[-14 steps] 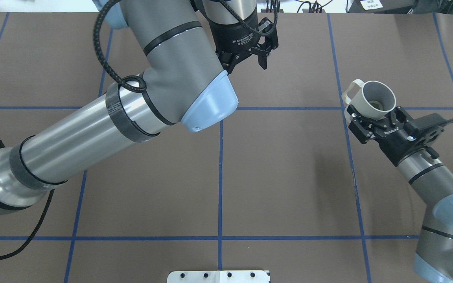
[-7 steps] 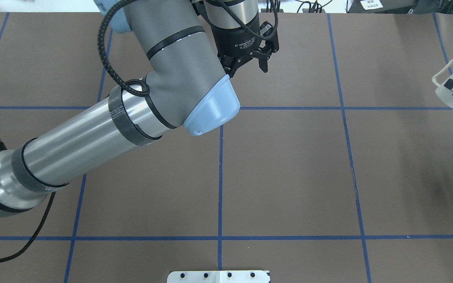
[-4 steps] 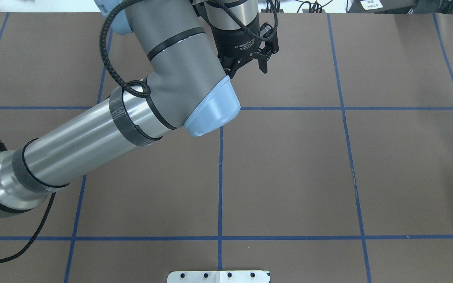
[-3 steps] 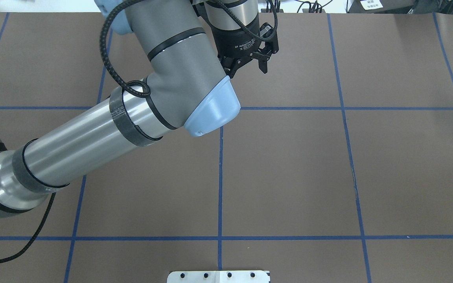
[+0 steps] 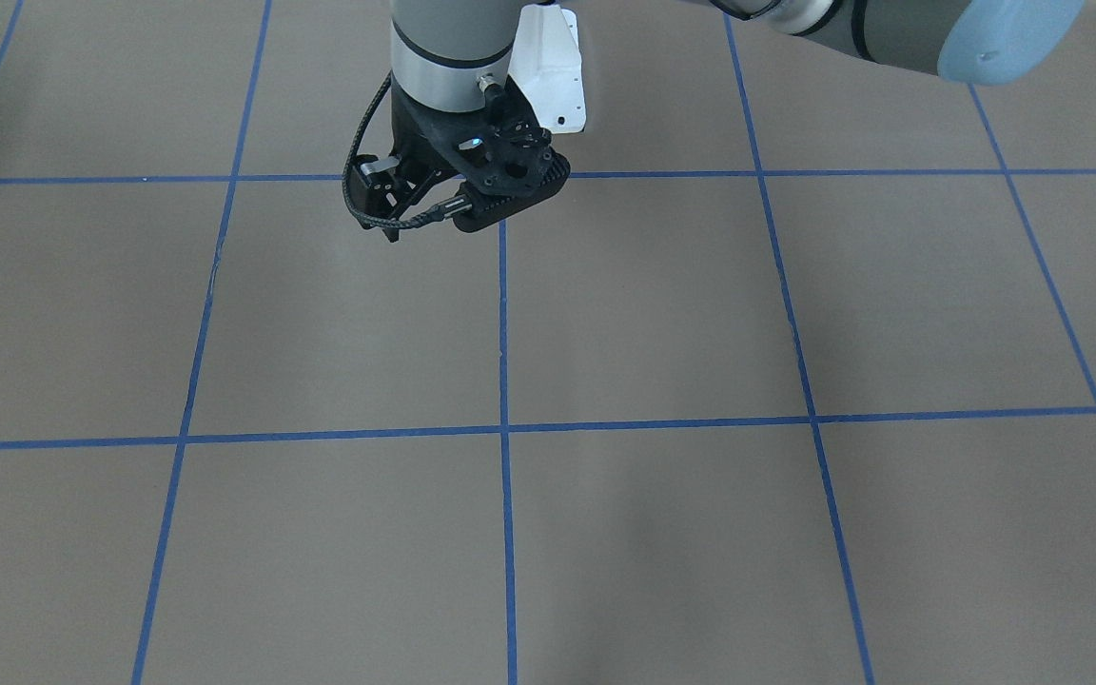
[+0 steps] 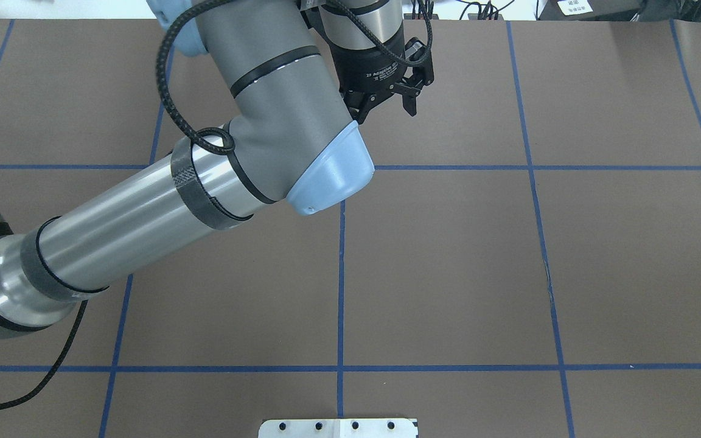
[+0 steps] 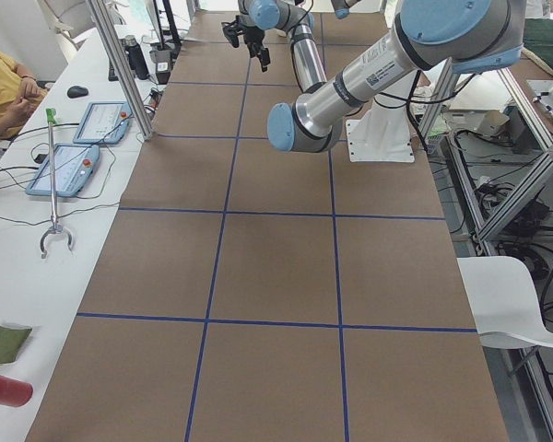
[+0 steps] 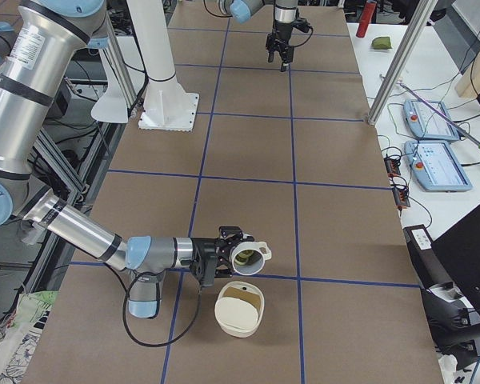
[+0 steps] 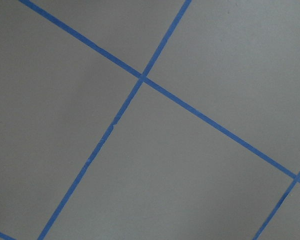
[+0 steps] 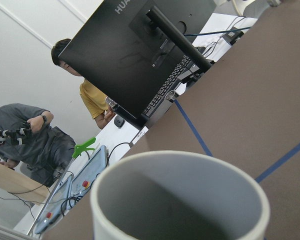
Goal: Left arm hands cup to right arm to dump lemon
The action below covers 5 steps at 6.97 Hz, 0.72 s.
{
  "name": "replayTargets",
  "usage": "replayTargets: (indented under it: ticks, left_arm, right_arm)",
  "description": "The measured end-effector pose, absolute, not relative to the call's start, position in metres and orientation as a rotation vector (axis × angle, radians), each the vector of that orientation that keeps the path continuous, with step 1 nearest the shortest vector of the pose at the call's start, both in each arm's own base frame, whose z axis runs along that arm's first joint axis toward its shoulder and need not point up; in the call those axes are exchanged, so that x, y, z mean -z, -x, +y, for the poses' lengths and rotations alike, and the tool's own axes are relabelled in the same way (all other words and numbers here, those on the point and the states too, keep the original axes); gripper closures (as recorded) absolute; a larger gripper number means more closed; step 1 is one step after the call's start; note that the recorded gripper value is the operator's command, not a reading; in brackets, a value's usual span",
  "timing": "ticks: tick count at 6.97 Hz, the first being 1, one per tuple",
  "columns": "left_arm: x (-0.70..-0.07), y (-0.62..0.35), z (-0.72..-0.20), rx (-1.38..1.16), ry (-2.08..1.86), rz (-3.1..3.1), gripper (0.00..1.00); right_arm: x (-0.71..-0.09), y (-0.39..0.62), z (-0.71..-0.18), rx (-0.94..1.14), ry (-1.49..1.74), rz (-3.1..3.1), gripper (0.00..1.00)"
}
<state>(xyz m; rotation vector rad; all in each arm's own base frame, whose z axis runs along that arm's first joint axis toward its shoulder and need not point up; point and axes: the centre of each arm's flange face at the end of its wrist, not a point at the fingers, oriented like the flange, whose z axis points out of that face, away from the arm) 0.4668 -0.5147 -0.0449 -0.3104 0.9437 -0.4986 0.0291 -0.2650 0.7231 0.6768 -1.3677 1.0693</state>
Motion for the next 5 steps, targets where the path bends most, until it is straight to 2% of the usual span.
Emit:
replayTargets:
  ticks: [5]
  left_arm:
    - [0.048,-0.465,-0.514,0.501,0.308,0.948,0.00]
  right_arm:
    - [-0.740,-0.035,-0.272,-1.430,-0.376,-1.550,0.80]
